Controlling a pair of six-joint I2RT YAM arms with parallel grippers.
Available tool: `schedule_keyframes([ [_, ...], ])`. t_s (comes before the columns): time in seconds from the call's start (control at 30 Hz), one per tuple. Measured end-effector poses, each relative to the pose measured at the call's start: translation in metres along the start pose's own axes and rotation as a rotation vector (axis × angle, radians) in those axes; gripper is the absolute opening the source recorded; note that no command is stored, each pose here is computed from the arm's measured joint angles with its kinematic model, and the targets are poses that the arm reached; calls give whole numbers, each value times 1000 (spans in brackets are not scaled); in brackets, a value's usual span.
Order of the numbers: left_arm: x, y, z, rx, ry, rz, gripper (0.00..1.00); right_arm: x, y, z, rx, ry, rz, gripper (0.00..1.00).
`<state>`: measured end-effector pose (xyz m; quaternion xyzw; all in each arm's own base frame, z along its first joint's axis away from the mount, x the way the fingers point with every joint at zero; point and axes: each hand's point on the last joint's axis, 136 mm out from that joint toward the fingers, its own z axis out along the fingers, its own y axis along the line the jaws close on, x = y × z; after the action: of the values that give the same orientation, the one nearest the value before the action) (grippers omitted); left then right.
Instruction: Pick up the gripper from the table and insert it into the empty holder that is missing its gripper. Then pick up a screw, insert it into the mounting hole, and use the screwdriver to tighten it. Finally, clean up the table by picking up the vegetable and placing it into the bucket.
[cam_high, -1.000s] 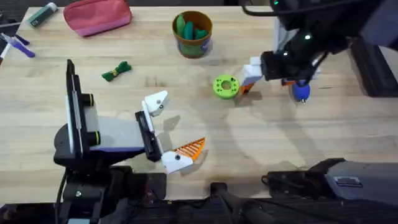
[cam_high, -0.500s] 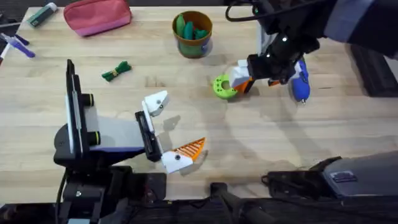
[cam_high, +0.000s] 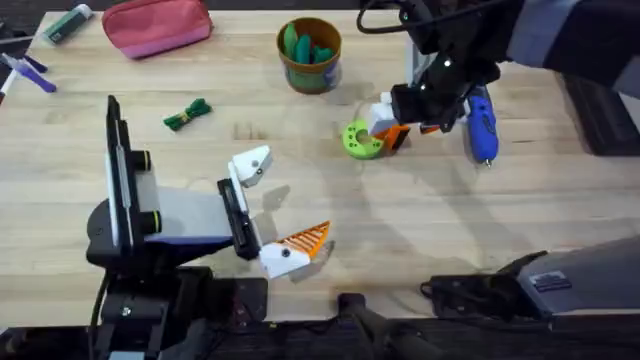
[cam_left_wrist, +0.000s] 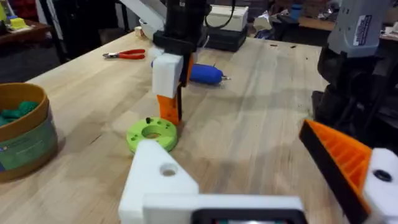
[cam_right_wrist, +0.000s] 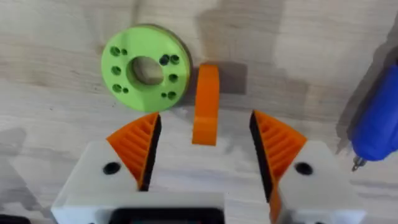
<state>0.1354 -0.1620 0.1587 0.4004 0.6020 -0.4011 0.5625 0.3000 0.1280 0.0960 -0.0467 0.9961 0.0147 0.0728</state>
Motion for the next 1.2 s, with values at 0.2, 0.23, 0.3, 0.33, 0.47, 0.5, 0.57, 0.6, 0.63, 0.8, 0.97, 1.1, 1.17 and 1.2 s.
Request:
schedule_keyframes([
  [0.2, 0, 0, 0, 0, 0, 0, 988, 0, 0, 12, 9, 27, -4, 757],
  [0.23, 0, 0, 0, 0, 0, 0, 988, 0, 0, 14, 10, 30, -5, 731],
  [0.3, 0, 0, 0, 0, 0, 0, 988, -2, 1, 16, 10, 28, -5, 680],
  [0.33, 0, 0, 0, 0, 0, 0, 988, -3, 1, 16, 9, 25, -5, 667],
  [0.47, 0, 0, 0, 0, 0, 0, 988, -4, 1, 16, 11, 20, -4, 652],
  [0.5, 0, 0, 0, 0, 0, 0, 988, -4, 1, 16, 12, 21, -5, 646],
  [0.57, 0, 0, 0, 0, 0, 0, 988, -3, 0, 16, 13, 24, -4, 631],
  [0.6, 0, 0, 0, 0, 0, 0, 988, -2, 0, 16, 15, 29, -5, 614],
  [0.63, 0, 0, 0, 0, 0, 0, 988, 0, -1, 16, 17, 36, -5, 598],
  [0.8, 0, 0, 0, 0, 0, 0, 988, -1, 0, 8, 19, 43, -8, 533],
  [0.97, 0, 0, 0, 0, 0, 0, 988, -7, 1, 2, 14, 25, -7, 532],
  [1.1, 0, 0, 0, 0, 0, 0, 988, -7, 1, 2, 14, 28, -8, 532],
  [1.17, 0, 0, 0, 0, 0, 0, 988, -6, 1, 2, 15, 28, -8, 532],
  [1.2, 0, 0, 0, 0, 0, 0, 988, -7, 1, 2, 14, 28, -8, 529],
])
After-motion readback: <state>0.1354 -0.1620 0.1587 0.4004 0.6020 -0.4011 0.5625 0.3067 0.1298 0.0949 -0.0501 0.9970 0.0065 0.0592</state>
